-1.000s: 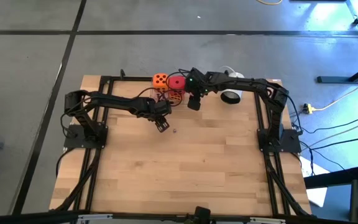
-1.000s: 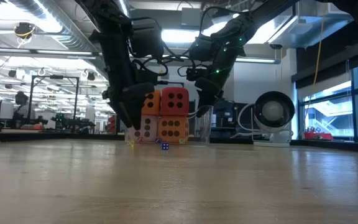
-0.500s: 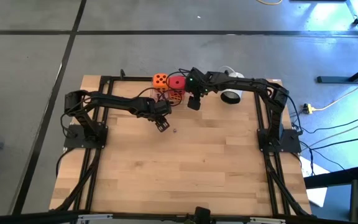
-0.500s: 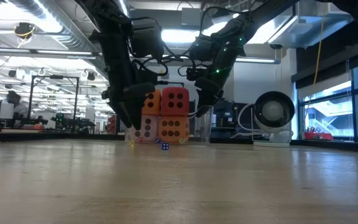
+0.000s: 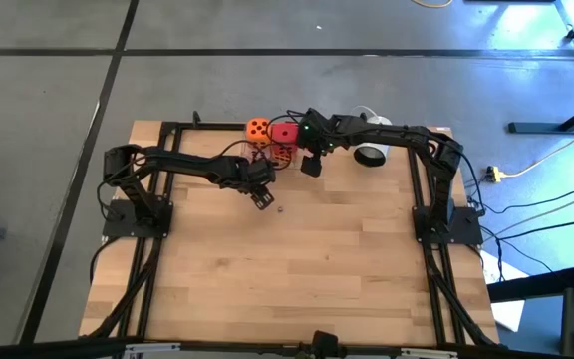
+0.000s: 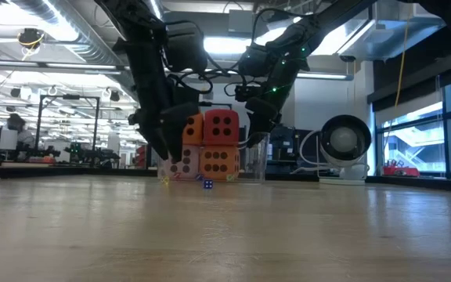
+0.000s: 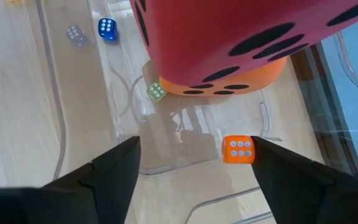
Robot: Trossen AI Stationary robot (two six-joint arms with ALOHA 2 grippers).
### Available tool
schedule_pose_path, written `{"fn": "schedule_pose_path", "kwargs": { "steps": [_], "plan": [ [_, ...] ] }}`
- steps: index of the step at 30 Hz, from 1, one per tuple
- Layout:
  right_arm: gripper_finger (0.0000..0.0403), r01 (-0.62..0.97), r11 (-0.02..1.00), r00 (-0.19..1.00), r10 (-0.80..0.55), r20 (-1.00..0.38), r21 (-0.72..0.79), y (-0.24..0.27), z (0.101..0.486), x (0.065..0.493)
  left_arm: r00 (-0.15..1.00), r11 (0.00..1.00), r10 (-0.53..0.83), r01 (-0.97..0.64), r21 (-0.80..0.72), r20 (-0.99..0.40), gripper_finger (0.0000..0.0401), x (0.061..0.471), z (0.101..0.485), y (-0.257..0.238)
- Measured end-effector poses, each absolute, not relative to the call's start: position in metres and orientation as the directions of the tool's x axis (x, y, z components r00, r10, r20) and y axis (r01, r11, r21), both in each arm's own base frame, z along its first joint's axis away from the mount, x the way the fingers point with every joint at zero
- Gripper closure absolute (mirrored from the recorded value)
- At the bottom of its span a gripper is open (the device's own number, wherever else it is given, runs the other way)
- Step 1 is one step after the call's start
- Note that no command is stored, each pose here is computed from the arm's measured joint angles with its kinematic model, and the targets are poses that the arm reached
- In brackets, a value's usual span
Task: Pick & Place Dice
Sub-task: Put the small orange dice in the transparent bin
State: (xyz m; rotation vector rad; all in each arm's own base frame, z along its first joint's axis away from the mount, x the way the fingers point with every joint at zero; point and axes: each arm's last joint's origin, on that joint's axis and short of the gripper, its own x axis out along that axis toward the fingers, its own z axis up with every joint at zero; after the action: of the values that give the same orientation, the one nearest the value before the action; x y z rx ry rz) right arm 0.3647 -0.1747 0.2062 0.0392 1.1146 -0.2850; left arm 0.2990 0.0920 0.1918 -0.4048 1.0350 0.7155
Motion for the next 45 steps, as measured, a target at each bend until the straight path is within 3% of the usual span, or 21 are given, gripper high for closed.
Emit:
{"fn": "schedule_pose_path", "kwargs": {
  "steps": [11, 21, 45],
  "plan": [
    [0.0107, 0.25, 0.962, 0.407, -0.206, -0.89, -0.109, -0.175, 0.206, 0.365, 0.293, 0.597, 0.302, -0.8, -0.06, -0.907, 0.0177, 0.302, 0.179, 0.095],
    [0.0107, 0.251, 0.962, 0.408, -0.206, -0.89, -0.108, -0.174, 0.206, 0.365, 0.229, 0.59, 0.259, -0.807, -0.034, -0.938, 0.0183, 0.309, 0.153, 0.095],
    [0.0101, 0.253, 0.962, 0.406, -0.202, -0.891, -0.103, -0.174, 0.206, 0.365, 0.2, 0.525, 0.311, -0.851, -0.007, -0.929, 0.0302, 0.308, 0.151, 0.098]
  ]
}}
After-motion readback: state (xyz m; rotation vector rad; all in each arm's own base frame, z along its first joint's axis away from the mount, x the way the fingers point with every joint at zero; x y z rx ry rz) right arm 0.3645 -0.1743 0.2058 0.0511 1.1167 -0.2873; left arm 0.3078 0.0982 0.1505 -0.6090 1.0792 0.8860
